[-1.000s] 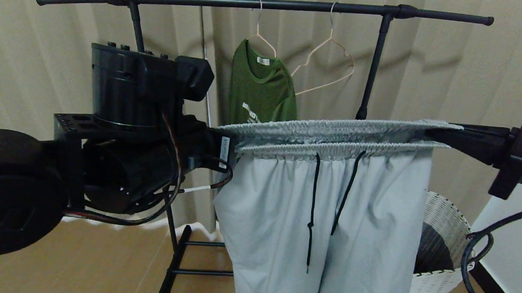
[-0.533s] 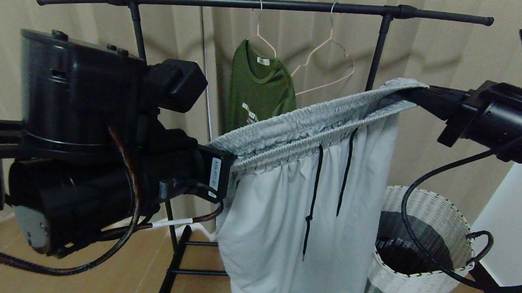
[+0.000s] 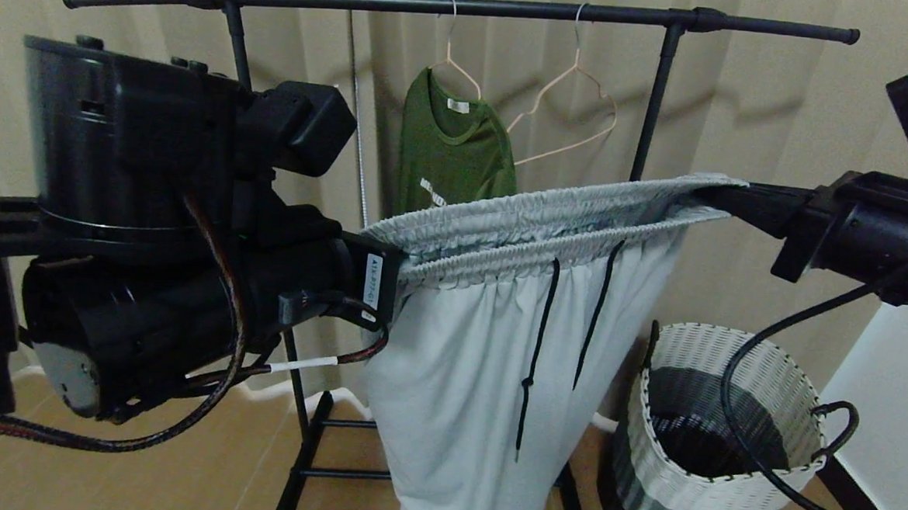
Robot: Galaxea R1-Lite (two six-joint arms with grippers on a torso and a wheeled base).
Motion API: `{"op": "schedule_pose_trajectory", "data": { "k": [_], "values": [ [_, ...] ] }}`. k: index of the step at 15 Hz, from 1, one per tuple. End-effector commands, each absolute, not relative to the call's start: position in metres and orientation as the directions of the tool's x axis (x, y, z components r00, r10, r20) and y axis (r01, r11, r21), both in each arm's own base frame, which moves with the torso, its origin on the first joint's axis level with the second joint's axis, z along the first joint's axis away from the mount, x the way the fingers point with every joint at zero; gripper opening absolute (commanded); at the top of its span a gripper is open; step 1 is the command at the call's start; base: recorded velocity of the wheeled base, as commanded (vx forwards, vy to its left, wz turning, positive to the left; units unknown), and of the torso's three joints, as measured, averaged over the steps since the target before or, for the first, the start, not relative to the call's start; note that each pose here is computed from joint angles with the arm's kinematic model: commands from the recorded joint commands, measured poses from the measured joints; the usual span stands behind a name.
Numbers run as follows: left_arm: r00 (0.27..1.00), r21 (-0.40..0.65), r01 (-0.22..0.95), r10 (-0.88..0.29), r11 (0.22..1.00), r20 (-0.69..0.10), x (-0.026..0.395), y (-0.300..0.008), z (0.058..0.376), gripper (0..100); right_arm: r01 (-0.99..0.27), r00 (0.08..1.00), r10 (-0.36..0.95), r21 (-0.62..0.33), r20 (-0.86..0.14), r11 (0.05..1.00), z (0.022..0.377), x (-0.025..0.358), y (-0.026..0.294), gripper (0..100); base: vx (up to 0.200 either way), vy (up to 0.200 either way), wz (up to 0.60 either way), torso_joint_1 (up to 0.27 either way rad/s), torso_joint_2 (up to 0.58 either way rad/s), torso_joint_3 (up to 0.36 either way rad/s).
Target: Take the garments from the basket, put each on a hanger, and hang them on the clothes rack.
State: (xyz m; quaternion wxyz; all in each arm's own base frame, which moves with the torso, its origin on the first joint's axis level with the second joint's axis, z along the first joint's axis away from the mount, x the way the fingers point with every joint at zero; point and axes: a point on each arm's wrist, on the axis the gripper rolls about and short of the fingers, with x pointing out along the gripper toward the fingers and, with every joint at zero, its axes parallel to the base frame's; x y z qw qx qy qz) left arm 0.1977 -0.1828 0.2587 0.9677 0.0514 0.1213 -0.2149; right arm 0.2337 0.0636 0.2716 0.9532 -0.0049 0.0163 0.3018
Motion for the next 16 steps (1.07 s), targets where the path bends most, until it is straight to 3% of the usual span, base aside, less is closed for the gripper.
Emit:
{"op": "schedule_pose_trajectory", "data": {
  "k": [1,3,8,16],
  "values": [
    [0.884,0.056,0.417,-0.391,0.907,-0.255,0.203,-0.182,0.259,0,-0.567,0.824,0.567,-0.016,0.004,0.824,0.288,0.208,0.055,0,0.0,0.0,0.0,0.0,0.0,0.0],
    [0.906,0.065,0.393,-0.375,0.917,-0.198,0.224,-0.189,0.277,0,-0.582,0.809,0.581,0.021,-0.088,0.813,0.292,0.161,0.047,0,0.0,0.0,0.0,0.0,0.0,0.0],
    [0.92,0.037,0.37,-0.36,0.928,-0.153,0.239,-0.194,0.283,0,-0.744,0.649,0.741,0.06,-0.172,0.665,0.273,0.128,0.067,0,0.0,0.0,0.0,0.0,0.0,0.0],
    [0.919,0.03,0.384,-0.378,0.923,-0.11,0.206,-0.171,0.31,0,-0.721,0.691,0.717,-0.014,-0.085,0.693,0.288,0.165,0.076,0,0.0,0.0,0.0,0.0,0.0,0.0]
  ]
}}
